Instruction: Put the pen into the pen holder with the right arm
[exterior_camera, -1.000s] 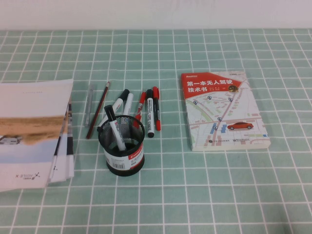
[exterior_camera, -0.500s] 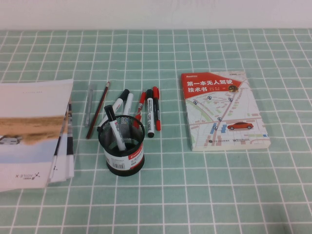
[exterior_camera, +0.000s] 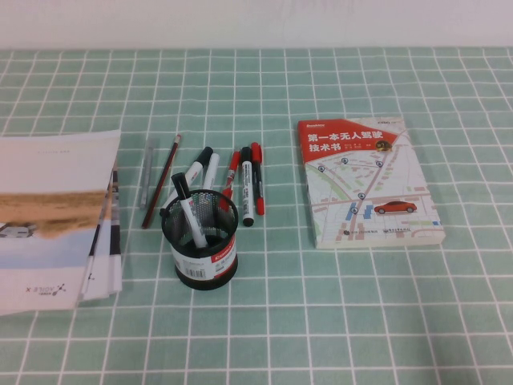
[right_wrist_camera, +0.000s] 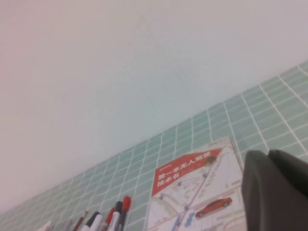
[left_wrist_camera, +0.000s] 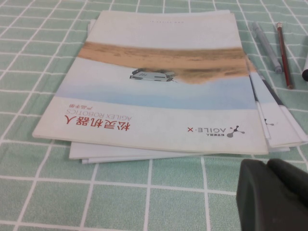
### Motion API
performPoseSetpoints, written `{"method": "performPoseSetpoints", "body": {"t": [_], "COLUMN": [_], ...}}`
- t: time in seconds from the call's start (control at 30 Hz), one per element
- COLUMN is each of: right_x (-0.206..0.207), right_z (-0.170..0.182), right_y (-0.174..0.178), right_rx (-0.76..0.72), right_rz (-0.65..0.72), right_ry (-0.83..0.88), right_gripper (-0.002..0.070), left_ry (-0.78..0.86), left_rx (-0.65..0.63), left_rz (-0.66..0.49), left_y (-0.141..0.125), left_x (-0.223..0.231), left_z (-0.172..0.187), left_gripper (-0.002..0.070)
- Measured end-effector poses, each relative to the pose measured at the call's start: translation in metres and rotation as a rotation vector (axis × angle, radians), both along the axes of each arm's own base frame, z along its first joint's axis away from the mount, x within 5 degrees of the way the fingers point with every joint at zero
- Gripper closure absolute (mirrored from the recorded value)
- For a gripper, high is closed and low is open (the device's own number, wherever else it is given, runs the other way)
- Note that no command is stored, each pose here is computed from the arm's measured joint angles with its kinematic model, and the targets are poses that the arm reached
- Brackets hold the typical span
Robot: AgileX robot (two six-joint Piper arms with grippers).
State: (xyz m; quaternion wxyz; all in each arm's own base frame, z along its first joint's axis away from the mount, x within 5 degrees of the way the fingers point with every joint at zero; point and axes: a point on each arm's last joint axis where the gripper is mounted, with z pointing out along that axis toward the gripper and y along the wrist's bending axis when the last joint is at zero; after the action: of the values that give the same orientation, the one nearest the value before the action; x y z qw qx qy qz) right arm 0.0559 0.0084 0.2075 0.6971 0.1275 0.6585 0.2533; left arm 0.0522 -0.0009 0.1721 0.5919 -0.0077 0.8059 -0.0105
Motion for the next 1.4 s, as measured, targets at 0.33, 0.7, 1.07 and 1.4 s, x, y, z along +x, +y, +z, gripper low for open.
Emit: {"method": "performPoseSetpoints", "body": {"t": [0.33,0.7,1.07,1.4], "right_x": [0.005,0.072,0.183,0.277], "right_z": [0.014,0.081,0.093,0.079], "right_y": [0.016,0.034,0.08,0.182], "right_rx": [0.049,-0.221,-0.381,-0.516], "right_rz": [0.156,0.28,0.436,0.606], "right_ry": [0.317,0.76,0.971,1.035], "right_gripper": [0.0695,0.0695,0.0695,0.0695], "left_ry": [0.0,0.0,0.0,0.0], "left_rx": [0.0,0.0,0.0,0.0], "left_rz": [0.0,0.0,0.0,0.0], "left_y": [0.0,0.0,0.0,0.0], "left_x": [0.0,0.0,0.0,0.0], "left_z": [0.0,0.0,0.0,0.0], "left_gripper": [0.0679,0.0679,0.0679,0.0679]}}
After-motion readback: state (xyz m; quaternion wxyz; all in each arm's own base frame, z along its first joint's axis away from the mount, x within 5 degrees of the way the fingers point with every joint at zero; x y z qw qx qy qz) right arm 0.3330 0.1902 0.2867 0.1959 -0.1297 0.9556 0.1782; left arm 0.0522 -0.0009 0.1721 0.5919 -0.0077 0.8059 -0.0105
